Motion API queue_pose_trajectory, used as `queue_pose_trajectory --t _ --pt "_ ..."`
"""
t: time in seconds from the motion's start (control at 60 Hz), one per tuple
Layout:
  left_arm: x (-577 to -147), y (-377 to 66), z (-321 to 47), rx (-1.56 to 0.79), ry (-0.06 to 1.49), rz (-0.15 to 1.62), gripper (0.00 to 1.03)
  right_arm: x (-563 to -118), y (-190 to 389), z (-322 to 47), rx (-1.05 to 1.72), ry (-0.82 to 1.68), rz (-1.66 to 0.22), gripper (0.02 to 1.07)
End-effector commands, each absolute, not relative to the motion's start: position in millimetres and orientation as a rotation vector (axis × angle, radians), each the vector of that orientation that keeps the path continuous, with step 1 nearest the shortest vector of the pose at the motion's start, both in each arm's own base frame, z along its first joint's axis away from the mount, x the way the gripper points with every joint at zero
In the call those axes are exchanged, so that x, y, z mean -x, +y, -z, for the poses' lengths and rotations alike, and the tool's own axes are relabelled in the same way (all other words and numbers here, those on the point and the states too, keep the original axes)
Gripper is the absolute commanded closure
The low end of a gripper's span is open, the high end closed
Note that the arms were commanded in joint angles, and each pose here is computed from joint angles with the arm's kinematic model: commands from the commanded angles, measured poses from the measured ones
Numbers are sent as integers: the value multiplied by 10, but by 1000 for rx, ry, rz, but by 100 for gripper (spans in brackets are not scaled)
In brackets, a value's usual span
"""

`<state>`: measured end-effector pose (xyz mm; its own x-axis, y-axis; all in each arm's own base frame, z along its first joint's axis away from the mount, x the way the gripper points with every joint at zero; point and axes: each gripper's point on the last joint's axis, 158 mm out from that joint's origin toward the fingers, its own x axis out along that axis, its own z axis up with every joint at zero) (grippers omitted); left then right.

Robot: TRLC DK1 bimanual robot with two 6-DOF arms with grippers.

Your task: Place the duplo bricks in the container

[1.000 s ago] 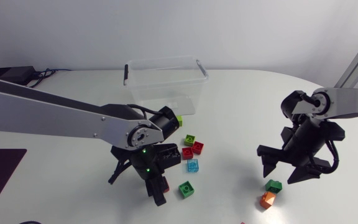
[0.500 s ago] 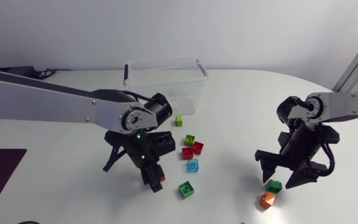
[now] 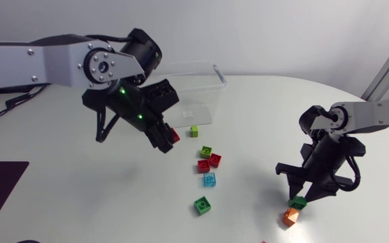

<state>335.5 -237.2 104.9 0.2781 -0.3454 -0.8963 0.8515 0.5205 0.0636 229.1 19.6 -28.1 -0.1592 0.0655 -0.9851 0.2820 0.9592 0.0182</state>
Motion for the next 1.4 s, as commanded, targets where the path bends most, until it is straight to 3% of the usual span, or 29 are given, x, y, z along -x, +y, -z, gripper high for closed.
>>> queue_pose_trajectory --t 0.0,0.567,0.883,1.2,1.283,1.383 --pt "-3519 -2352 -1375 -597 902 855 71 -2246 196 341 -235 1744 194 73" --pt "-4447 -2346 -2136 -361 594 637 71 -2424 286 89 -143 1629 153 75" --pt "-5173 -2141 -2042 -305 530 458 71 -2736 476 -358 -73 1441 77 75" --pt "-5714 -2049 -1713 -298 557 368 69 -3130 720 -849 -59 1271 -39 75" --pt "-5806 -2030 -1648 -287 565 357 67 -3245 794 -985 -70 1227 -74 75" --pt "-5897 -1988 -1560 -283 575 332 57 -3380 916 -1129 -57 1174 -125 75"
